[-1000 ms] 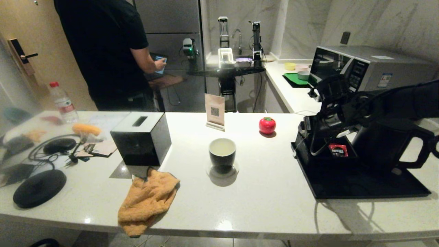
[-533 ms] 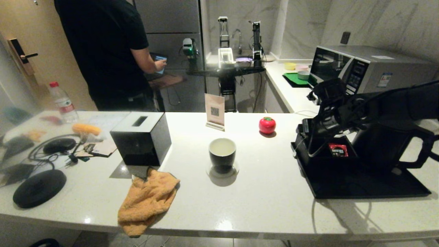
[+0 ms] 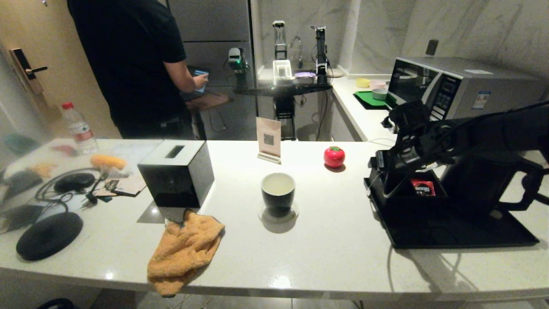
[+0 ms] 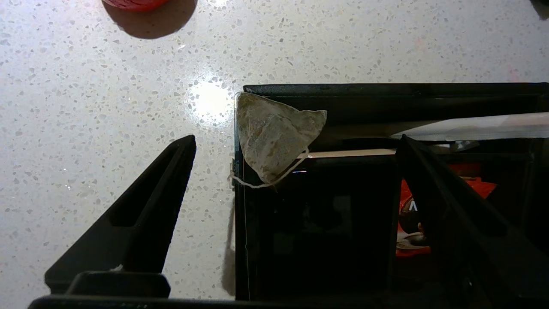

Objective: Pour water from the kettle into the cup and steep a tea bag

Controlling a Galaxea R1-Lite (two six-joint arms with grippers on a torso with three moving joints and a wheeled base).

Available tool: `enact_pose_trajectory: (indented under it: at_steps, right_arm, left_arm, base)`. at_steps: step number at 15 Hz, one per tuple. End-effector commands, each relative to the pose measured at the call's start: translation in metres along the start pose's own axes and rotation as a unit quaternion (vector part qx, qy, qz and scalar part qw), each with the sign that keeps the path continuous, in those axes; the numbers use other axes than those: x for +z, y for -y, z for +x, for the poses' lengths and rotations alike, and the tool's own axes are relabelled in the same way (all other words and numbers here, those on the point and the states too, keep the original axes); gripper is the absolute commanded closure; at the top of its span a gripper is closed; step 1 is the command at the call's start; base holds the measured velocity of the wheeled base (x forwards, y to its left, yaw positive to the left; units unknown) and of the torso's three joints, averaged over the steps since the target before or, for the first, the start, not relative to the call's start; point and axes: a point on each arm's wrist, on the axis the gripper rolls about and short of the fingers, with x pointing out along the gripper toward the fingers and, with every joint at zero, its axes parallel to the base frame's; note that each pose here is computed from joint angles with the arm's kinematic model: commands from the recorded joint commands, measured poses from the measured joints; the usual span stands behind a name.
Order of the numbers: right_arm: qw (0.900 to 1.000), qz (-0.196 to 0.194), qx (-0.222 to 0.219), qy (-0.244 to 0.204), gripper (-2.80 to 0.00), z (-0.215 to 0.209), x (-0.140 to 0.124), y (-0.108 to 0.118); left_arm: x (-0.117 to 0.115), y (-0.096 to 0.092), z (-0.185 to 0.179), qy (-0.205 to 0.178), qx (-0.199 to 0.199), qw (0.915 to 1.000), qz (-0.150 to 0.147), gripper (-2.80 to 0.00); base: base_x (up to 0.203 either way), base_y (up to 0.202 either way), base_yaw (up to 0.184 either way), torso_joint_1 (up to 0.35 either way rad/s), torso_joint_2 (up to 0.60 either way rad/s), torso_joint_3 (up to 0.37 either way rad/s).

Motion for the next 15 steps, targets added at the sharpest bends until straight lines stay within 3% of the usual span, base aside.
enact_pose_trajectory:
  at_steps: [1, 15]
  right_arm:
    - [1.0, 0.0, 0.0, -0.001, -2.8, 0.0012, -0.0006, -0.001]
    - [1.0, -0.003, 0.001, -0.001, -2.8, -0.0017, -0.0003, -0.003]
  left_arm:
    - [0.0, 0.0, 0.0, 0.0, 0.001, 1.0, 0.0, 0.0]
    - [0.0, 0.0, 0.0, 0.0, 0.0, 1.0, 0.0, 0.0]
  base:
    - [0.0, 0.0, 0.0, 0.0, 0.0, 0.0]
    - [0.0, 0.0, 0.0, 0.0, 0.0, 0.0]
